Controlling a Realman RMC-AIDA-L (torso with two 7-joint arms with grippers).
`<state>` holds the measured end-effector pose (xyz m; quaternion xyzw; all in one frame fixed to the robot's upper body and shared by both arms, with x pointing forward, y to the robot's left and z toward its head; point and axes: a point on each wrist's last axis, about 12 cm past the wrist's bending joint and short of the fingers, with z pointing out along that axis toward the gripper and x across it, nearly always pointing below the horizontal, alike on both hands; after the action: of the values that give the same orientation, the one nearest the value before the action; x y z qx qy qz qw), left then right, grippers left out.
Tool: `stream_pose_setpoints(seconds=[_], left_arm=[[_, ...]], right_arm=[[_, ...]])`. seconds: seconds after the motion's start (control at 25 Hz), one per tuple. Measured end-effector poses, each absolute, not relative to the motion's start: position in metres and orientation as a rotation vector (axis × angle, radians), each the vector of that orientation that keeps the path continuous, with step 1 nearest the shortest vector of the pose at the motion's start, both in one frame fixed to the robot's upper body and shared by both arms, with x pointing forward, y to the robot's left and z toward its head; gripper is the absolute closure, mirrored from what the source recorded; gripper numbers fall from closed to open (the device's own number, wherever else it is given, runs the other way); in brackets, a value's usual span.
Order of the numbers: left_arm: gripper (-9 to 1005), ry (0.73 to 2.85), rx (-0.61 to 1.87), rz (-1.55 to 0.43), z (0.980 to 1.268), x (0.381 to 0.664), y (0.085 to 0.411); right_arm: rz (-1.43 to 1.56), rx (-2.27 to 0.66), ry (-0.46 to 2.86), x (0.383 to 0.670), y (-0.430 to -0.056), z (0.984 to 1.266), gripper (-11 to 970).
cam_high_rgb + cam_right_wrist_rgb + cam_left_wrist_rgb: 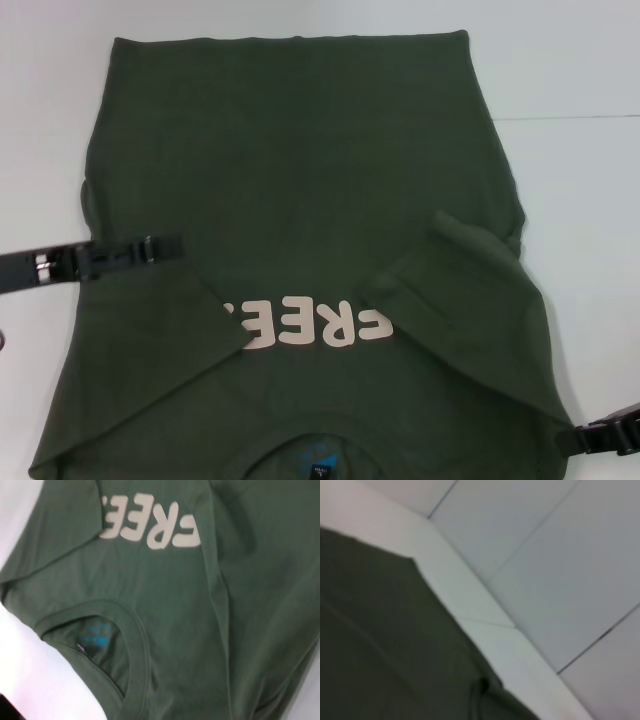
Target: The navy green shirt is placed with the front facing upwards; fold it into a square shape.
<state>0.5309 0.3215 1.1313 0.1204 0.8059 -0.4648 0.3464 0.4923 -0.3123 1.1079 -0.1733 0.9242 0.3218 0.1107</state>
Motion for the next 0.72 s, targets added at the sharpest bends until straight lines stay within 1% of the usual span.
stream_pose_setpoints(seconds=[0.2, 0.32, 0.48, 0.6, 0.68, 0.72], left_arm=[[60, 2.247, 0.203, -1.186, 1.121, 0.524, 0.331], [60, 2.377, 0.131, -1.162, 1.122, 0.52, 0.336], [60, 2.513, 0.051, -1.092, 1.134, 0.517, 0.349], [59, 2.56, -0.009, -1.071, 1.149, 0.514, 0.357], [59, 2.618, -0.09, -1.034, 1.156, 0.51, 0.365], [59, 2.618, -0.09, -1.034, 1.156, 0.51, 0.365]], right_arm=[[0.956, -0.535, 2.655, 0.489, -0.322, 1.114, 929], [0.96, -0.533, 2.638, 0.489, -0.324, 1.115, 929], [0.982, -0.54, 2.603, 0.488, -0.326, 1.118, 929], [1.004, -0.565, 2.572, 0.488, -0.325, 1.12, 928], [1.02, -0.576, 2.55, 0.487, -0.324, 1.12, 928], [1.026, -0.578, 2.542, 0.487, -0.323, 1.12, 928]])
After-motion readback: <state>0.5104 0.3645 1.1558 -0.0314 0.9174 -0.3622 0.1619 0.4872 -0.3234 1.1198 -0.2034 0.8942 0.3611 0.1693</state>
